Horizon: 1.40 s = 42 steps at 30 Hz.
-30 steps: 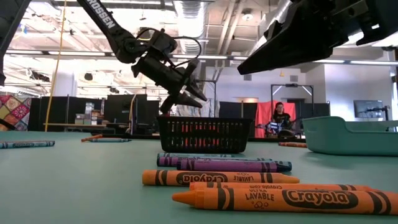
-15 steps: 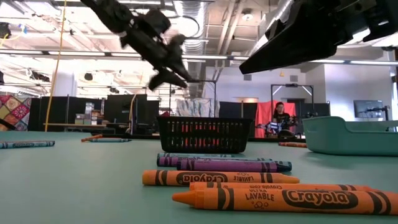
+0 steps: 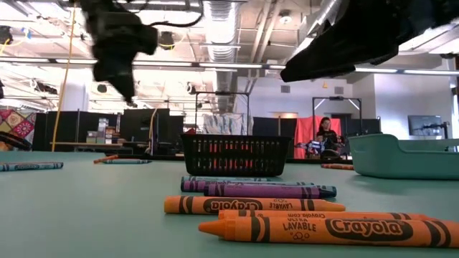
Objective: Sort crayons
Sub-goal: Put the orange crayon into the orange bin
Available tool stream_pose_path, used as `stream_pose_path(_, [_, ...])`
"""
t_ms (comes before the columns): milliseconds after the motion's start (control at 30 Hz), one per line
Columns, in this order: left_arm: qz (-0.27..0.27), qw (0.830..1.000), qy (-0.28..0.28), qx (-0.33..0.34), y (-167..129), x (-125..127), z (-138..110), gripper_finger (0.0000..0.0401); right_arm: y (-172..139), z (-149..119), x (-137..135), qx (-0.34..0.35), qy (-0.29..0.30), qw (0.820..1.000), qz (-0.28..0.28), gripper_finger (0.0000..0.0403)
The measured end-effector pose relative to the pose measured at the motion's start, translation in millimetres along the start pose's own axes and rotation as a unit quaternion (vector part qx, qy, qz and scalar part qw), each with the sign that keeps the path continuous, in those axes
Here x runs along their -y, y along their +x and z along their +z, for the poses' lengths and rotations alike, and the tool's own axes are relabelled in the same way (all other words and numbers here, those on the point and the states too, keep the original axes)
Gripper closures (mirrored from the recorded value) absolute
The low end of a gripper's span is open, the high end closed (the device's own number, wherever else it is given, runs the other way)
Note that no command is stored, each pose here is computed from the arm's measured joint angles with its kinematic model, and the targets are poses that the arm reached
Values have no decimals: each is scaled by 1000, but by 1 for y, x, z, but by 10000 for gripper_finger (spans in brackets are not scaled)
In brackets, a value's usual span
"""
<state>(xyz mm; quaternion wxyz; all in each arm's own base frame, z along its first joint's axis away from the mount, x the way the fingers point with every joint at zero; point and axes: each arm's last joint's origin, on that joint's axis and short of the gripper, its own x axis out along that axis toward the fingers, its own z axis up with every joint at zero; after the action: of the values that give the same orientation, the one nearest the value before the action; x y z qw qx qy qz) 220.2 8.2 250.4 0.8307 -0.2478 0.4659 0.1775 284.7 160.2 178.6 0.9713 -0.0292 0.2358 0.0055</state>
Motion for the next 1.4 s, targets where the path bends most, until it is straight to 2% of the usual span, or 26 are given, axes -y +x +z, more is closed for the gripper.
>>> stream_pose_path(167, [-20, 998, -30, -54, 10, 29, -47, 291, 0, 3, 0, 13, 18, 1000, 2, 291])
stream_pose_path(400, [-64, 989, -90, -102, 9, 78, -87, 291, 0, 6, -1, 30, 31, 999, 5, 291])
stream_pose_path(633, [-28, 971, -120, -203, 24, 106, -124, 291, 0, 6, -1, 29, 30, 999, 4, 291])
stream_pose_path(1000, [32, 959, -122, -256, 56, 112, -141, 292, 0, 6, -1, 27, 16, 999, 4, 291])
stream_pose_path(1233, [43, 964, -122, -231, 58, 111, -142, 292, 0, 6, -1, 27, 7, 1000, 5, 291])
stream_pose_path(1400, [48, 962, -137, -231, 54, 114, -150, 292, 0, 5, -1, 25, 6, 1000, 5, 291])
